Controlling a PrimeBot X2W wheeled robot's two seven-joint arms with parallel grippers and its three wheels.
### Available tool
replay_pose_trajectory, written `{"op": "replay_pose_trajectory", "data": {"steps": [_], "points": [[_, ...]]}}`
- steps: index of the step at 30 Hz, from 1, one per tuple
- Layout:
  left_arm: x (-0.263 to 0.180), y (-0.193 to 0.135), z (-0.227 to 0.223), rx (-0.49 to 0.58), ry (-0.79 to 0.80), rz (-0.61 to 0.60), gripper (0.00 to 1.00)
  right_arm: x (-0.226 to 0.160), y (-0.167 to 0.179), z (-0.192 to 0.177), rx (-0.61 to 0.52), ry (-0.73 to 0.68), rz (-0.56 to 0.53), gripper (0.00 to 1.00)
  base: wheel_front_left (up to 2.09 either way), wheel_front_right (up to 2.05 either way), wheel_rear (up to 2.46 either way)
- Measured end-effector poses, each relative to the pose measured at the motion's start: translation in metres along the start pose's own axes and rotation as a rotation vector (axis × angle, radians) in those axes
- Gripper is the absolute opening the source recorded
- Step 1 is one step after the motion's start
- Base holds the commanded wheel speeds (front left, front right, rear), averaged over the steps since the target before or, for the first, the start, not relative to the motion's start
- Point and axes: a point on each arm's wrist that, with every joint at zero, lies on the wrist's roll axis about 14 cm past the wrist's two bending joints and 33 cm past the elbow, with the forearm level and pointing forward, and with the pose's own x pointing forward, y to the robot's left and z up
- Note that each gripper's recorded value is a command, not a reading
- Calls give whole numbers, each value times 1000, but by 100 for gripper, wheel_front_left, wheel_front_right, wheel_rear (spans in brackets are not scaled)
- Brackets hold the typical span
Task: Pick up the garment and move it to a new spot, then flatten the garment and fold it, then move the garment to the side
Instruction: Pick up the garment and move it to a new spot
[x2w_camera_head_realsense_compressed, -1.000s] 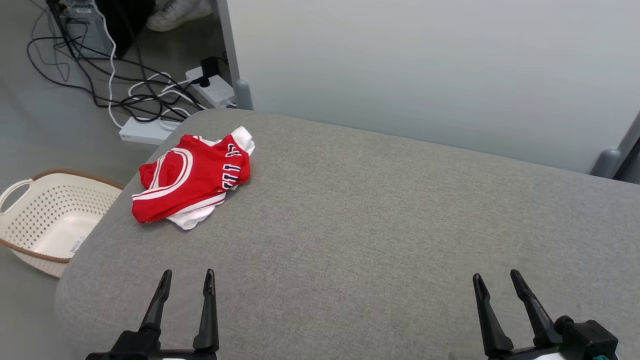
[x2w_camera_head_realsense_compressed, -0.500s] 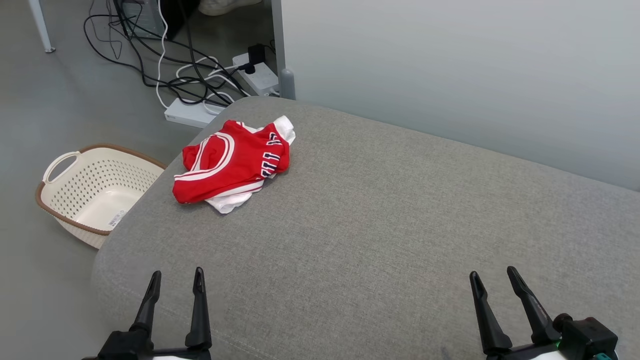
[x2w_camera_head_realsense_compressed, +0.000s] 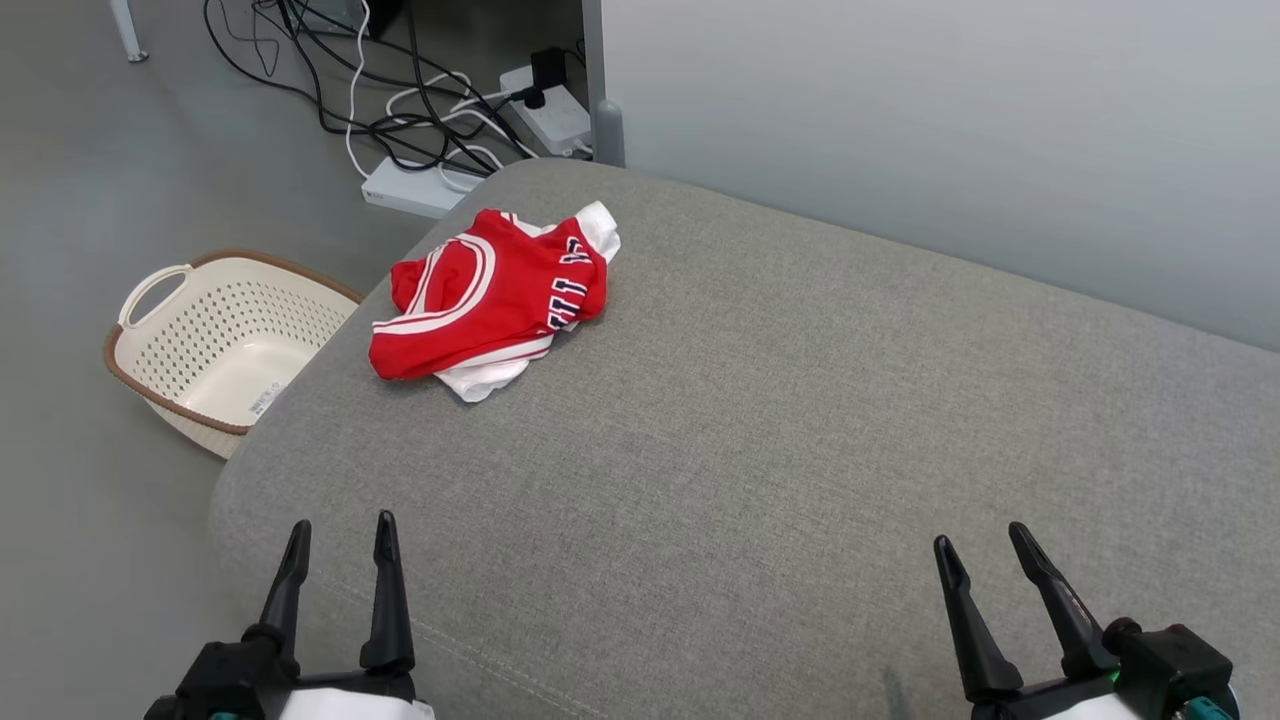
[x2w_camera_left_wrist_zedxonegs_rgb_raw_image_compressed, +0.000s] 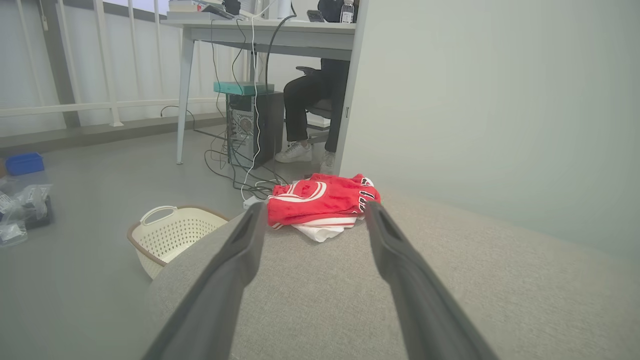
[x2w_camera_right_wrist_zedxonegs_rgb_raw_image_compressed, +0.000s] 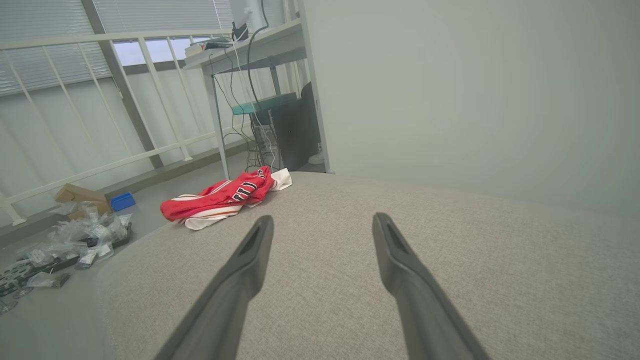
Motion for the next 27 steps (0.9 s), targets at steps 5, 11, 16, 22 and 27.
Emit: {"op": "replay_pose_trajectory", "data": {"steps": [5, 11, 16, 22, 27], "points": [[17, -4, 3, -26, -2, 16, 100, 7, -14, -7, -13, 20, 5, 100, 0, 0, 0], [49, -16, 5, -48, -1, 19, 100, 22, -38, -10, -37, 20, 6, 100, 0, 0, 0], [82, -32, -1, -50, 11, 9, 100, 32, -61, -19, -46, 32, -5, 100, 0, 0, 0], [128, -52, -10, -65, 19, -4, 100, 39, -88, -33, -48, 50, -31, 100, 0, 0, 0], [163, -63, -23, -117, 39, 8, 100, 41, -112, -44, -57, 67, -58, 100, 0, 0, 0]]}}
